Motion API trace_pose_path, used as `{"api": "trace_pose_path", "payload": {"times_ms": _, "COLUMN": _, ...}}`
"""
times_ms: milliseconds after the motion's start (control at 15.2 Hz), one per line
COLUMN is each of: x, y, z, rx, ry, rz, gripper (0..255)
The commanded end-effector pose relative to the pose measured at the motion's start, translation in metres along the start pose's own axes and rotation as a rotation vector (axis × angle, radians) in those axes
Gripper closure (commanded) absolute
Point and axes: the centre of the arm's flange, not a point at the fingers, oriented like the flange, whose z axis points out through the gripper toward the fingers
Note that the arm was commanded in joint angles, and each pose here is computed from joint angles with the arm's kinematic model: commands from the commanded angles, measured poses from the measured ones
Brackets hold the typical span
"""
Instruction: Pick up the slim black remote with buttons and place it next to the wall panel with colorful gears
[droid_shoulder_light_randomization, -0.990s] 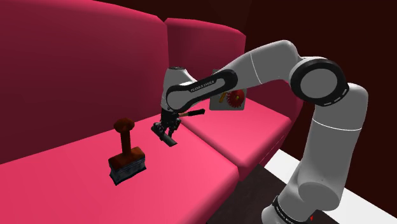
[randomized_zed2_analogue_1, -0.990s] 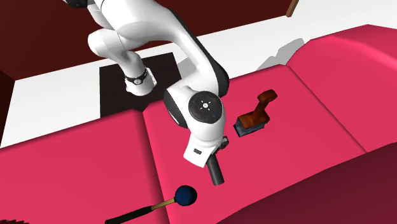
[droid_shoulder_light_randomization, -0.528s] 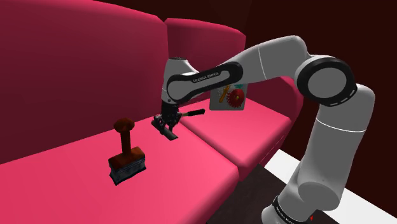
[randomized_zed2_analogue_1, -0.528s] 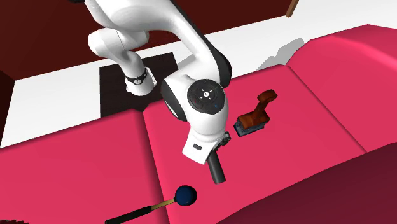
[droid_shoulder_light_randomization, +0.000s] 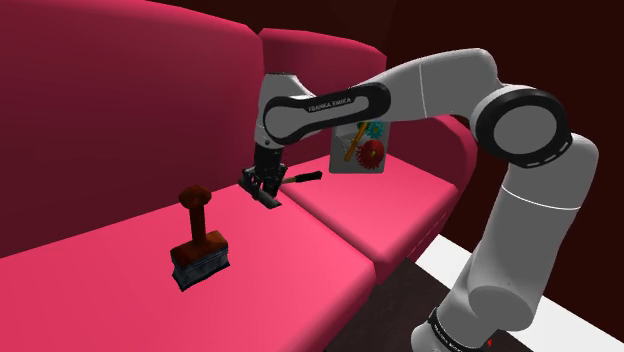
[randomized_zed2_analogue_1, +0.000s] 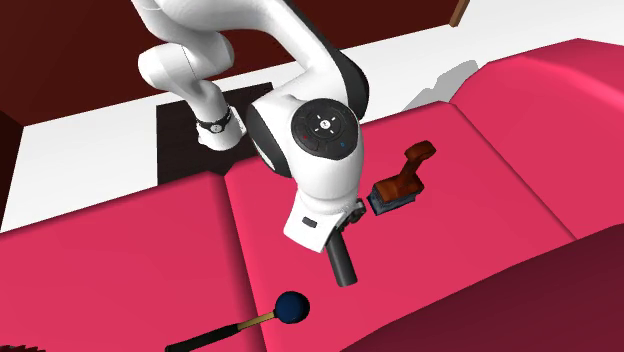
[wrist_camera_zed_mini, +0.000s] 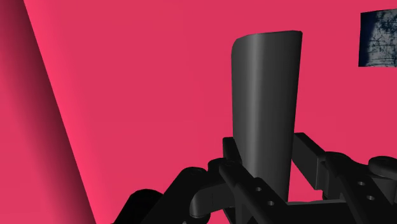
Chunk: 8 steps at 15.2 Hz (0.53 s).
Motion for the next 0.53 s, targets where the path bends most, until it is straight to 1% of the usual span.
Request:
{"api": "trace_pose_path", "payload": {"times_ms": 0, "x": -0.001, "y": -0.002, "z": -0.011, "rx": 0.000, "ry": 0.000, "rz": 0.000, "gripper": 255}}
{"api": "trace_pose_path", "payload": {"times_ms": 462, "x": -0.001, "y": -0.005, "z": -0.048, "rx": 0.000, "ry": 0.000, "rz": 0.000, "gripper": 255}}
